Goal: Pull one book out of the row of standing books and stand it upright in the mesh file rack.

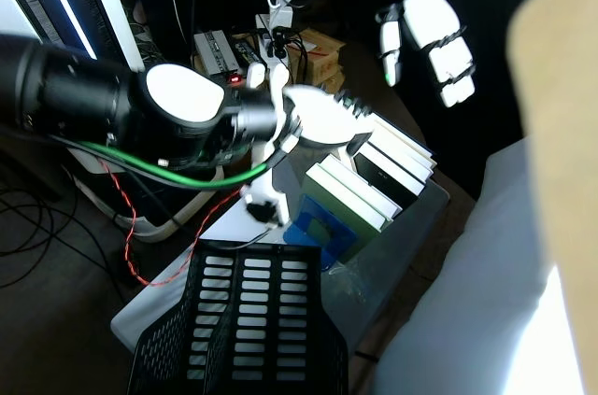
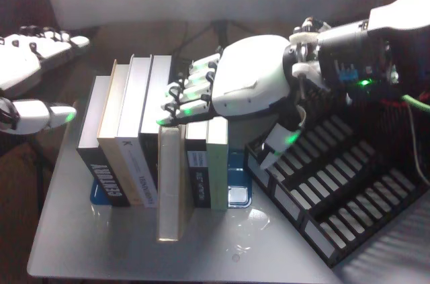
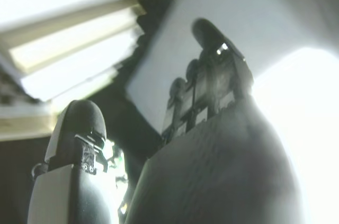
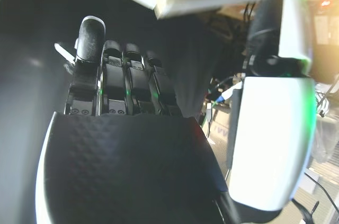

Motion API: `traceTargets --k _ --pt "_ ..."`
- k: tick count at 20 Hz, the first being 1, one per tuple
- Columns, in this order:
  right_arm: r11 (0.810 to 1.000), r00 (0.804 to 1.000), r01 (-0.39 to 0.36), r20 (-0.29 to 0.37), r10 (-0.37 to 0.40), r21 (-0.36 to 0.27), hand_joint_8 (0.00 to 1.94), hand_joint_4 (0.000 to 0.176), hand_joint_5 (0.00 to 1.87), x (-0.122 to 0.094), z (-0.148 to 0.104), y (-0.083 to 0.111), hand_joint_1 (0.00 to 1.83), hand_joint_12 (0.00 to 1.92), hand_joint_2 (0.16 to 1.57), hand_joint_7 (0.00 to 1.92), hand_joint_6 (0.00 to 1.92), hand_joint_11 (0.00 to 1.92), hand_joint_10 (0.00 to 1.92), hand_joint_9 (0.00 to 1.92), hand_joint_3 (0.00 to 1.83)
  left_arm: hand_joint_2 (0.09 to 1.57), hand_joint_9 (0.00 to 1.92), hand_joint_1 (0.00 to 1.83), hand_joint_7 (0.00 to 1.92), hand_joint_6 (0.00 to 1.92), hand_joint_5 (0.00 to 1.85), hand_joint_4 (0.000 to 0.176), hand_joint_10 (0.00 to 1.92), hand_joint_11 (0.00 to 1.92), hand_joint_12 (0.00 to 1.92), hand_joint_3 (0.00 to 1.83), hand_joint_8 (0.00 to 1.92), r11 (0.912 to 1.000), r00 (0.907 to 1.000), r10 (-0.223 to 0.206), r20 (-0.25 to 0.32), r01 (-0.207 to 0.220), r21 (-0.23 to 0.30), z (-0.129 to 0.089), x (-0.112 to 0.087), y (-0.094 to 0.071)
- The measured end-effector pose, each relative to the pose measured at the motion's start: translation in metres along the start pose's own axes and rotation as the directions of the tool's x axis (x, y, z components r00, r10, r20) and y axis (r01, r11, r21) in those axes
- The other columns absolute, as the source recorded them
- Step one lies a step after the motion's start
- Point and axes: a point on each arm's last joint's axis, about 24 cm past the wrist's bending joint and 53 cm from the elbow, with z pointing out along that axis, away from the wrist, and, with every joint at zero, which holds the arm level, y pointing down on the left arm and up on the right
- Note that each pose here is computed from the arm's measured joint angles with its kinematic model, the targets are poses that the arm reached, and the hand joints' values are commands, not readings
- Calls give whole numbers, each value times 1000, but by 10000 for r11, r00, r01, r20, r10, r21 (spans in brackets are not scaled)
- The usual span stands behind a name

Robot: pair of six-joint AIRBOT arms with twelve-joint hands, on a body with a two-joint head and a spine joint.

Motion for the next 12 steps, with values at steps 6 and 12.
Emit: traceTargets --k 6,12 --pt "10000 10000 -65 4 65 -64 0 0 0 1 4 4 1051 1920 837 0 0 0 0 0 5 1291 0 534 0 0 0 56 0 0 952 0 0 10000 10000 -27 8 27 18 0 0 0" --pt "9990 9996 89 -272 -101 -443 0 0 0 13 22 22 1010 0 843 0 0 0 0 0 8 1325 0 437 0 0 0 108 0 0 182 1 0 10000 10000 9 -33 -10 -59 -5 -1 3"
